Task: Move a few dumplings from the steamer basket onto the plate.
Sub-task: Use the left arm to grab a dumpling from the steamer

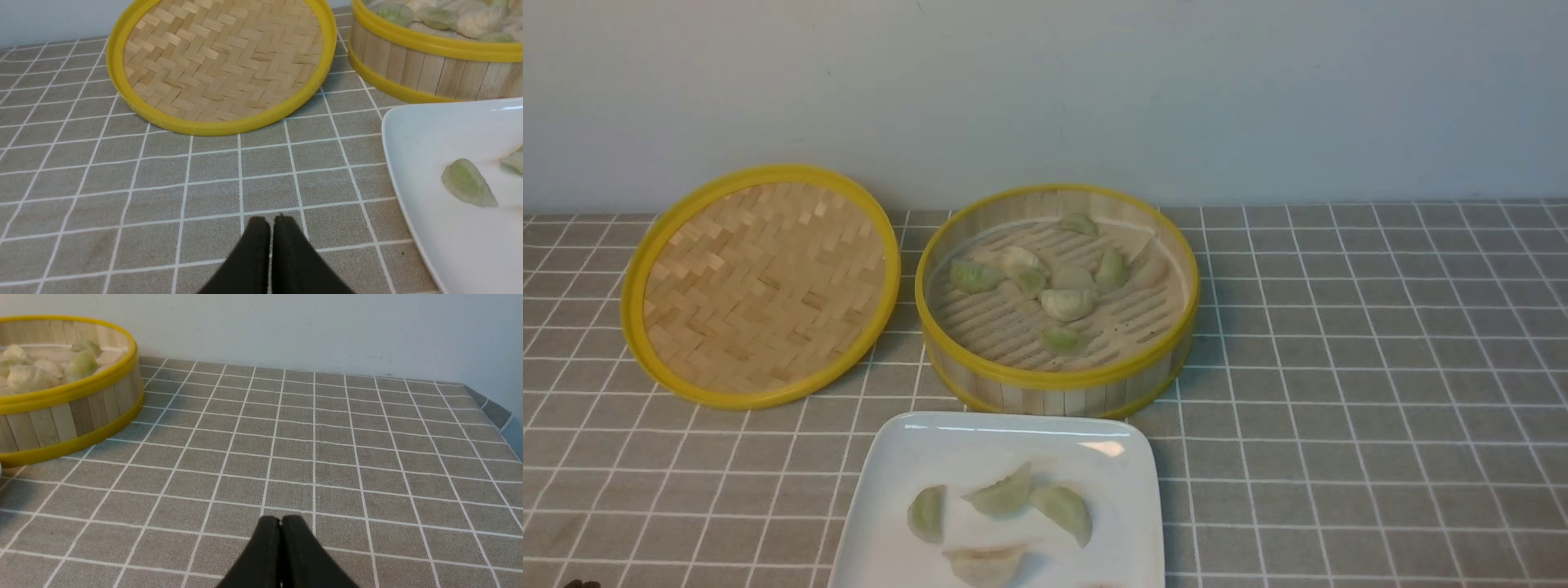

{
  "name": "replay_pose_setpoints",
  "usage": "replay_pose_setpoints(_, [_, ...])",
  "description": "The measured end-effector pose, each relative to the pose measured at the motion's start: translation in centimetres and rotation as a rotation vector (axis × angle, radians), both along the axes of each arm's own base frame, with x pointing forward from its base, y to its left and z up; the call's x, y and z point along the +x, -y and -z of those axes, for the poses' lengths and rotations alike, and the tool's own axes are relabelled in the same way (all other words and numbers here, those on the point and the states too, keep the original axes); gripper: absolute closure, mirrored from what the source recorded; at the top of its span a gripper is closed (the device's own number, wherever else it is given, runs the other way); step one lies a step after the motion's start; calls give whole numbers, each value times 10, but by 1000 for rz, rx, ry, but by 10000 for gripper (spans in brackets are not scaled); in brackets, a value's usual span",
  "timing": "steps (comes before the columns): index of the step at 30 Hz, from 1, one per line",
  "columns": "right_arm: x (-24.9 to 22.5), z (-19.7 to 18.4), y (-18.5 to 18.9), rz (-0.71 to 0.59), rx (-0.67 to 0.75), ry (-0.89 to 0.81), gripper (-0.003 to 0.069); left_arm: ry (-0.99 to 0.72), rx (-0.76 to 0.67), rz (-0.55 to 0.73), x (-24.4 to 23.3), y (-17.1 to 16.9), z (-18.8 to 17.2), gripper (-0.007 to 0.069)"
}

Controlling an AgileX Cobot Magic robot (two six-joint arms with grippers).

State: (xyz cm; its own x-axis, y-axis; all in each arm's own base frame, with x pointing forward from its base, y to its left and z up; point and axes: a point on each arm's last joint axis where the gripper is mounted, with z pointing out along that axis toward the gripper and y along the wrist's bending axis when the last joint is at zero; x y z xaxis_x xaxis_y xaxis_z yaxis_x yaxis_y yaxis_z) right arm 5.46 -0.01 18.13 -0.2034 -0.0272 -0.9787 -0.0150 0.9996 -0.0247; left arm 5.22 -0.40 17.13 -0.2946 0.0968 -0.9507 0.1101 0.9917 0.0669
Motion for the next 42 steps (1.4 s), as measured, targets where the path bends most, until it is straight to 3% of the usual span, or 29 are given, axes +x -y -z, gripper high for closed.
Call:
replay_pose_setpoints(4, [0, 0, 0, 0, 1, 1, 673, 101, -89, -5, 2, 2, -9, 630])
replay_pose_setpoints(6, [1, -1, -1, -2, 61, 19, 673, 210, -287, -20, 4, 3, -21, 630])
replay_pose_setpoints(11, [2, -14, -4, 9, 417, 160, 673, 345, -527, -40, 4, 2, -35, 630])
replay_pose_setpoints(13, [2, -22, -2, 23, 609, 247, 673, 403, -567, -42, 3, 0, -41, 630])
replay_pose_setpoints(16, [1, -28, 1, 38, 768, 312, 673, 497, -599, -42, 2, -2, -49, 630])
replay_pose_setpoints(25, [1, -33, 4, 51, 848, 366, 673, 695, -717, -22, -6, -7, -77, 630])
replay_pose_setpoints(27, [0, -35, 5, 55, 871, 404, 673, 714, -740, -3, -8, -6, -110, 630])
replay_pose_setpoints(28, [0, -36, 6, 54, 871, 408, 673, 714, -740, -3, -8, -6, -110, 630])
replay_pose_setpoints(29, [-1, -43, 5, 40, 908, 418, 673, 679, -732, 8, -6, -4, -139, 630])
replay_pose_setpoints(33, [-18, -102, 2, -69, 859, 546, 673, 388, -644, 2, 20, 6, -185, 630])
replay_pose_setpoints(34, [-18, -102, 2, -70, 850, 541, 673, 355, -636, -1, 25, 7, -186, 630])
replay_pose_setpoints(35, [-28, -140, -1, -119, 757, 573, 673, 185, -574, 6, 43, 14, -207, 630])
replay_pose_setpoints(37, [-32, -166, -3, -141, 687, 567, 673, 48, -525, 9, 58, 20, -210, 630])
replay_pose_setpoints(38, [-32, -181, -5, -150, 631, 525, 673, -15, -480, 25, 67, 24, -219, 630])
replay_pose_setpoints(39, [-27, -201, -8, -155, 554, 418, 673, -199, -374, 57, 94, 34, -220, 630])
replay_pose_setpoints(42, [-12, -215, -14, -156, 438, 182, 673, -346, -236, 131, 124, 48, -219, 630])
